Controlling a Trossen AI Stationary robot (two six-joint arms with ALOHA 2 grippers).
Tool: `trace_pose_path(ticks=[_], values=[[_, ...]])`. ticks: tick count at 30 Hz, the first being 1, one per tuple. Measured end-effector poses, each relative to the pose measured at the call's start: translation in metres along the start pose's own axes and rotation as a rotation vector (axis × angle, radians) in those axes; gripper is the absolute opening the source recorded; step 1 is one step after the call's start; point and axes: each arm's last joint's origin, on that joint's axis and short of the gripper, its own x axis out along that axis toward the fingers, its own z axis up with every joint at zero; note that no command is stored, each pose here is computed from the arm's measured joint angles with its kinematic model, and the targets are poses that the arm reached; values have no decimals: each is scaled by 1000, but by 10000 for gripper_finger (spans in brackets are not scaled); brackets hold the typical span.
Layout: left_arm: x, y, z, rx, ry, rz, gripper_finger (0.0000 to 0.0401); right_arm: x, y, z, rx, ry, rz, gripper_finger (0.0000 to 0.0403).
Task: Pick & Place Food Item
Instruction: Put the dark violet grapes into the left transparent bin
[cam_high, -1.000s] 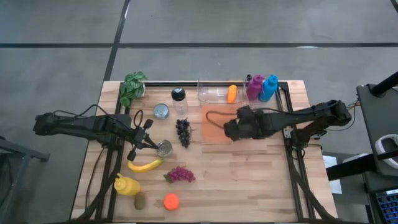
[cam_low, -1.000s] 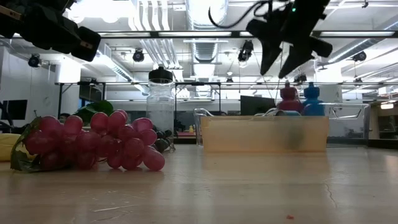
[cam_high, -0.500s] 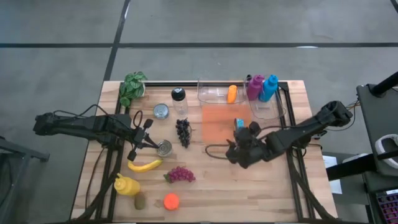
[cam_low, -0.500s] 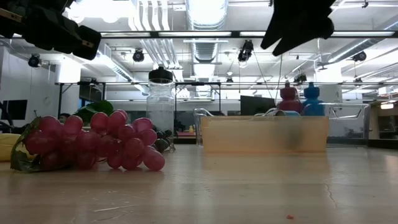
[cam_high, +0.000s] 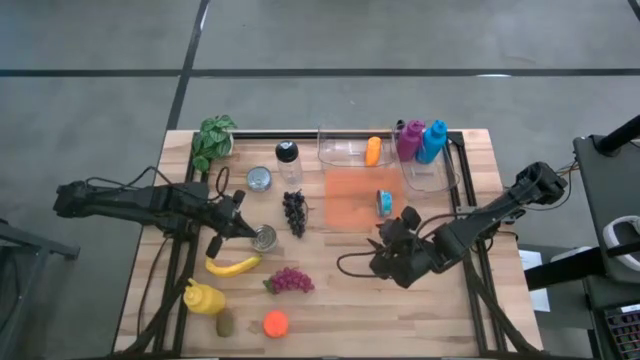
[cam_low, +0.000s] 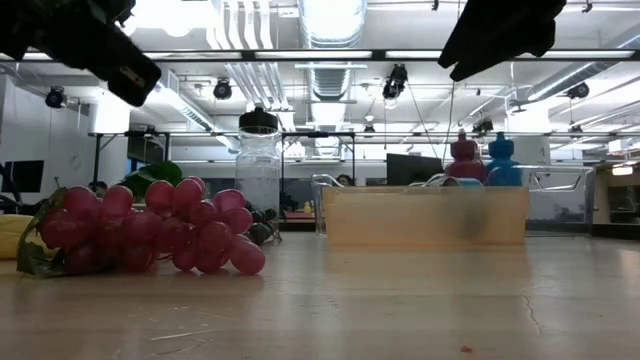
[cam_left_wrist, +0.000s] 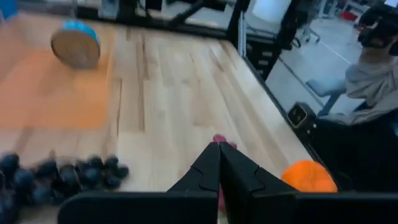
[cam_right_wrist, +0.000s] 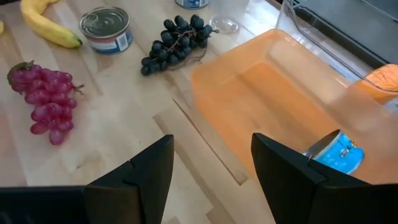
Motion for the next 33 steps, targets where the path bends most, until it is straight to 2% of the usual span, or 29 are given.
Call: trace_pose_path(ticks=[5,9,13,17,25,33], values=[[3,2,10,15,-88,78,6,0,0,0,-10,1,-1,210],[15,4,15,59,-40,163,6,0,0,-1,-36,2,-3,208],[31,3,26,99,25,173,6,1,-1,-1,-38,3,-4,208],[47,2,34,98,149,198,6,1,-1,-1,-35,3,-4,206],[82,9,32,114,374,367,6,1,-1,-1,-34,4,-4,206],[111,17,23,104,493,389,10,1,-1,-1,-33,5,-3,206]])
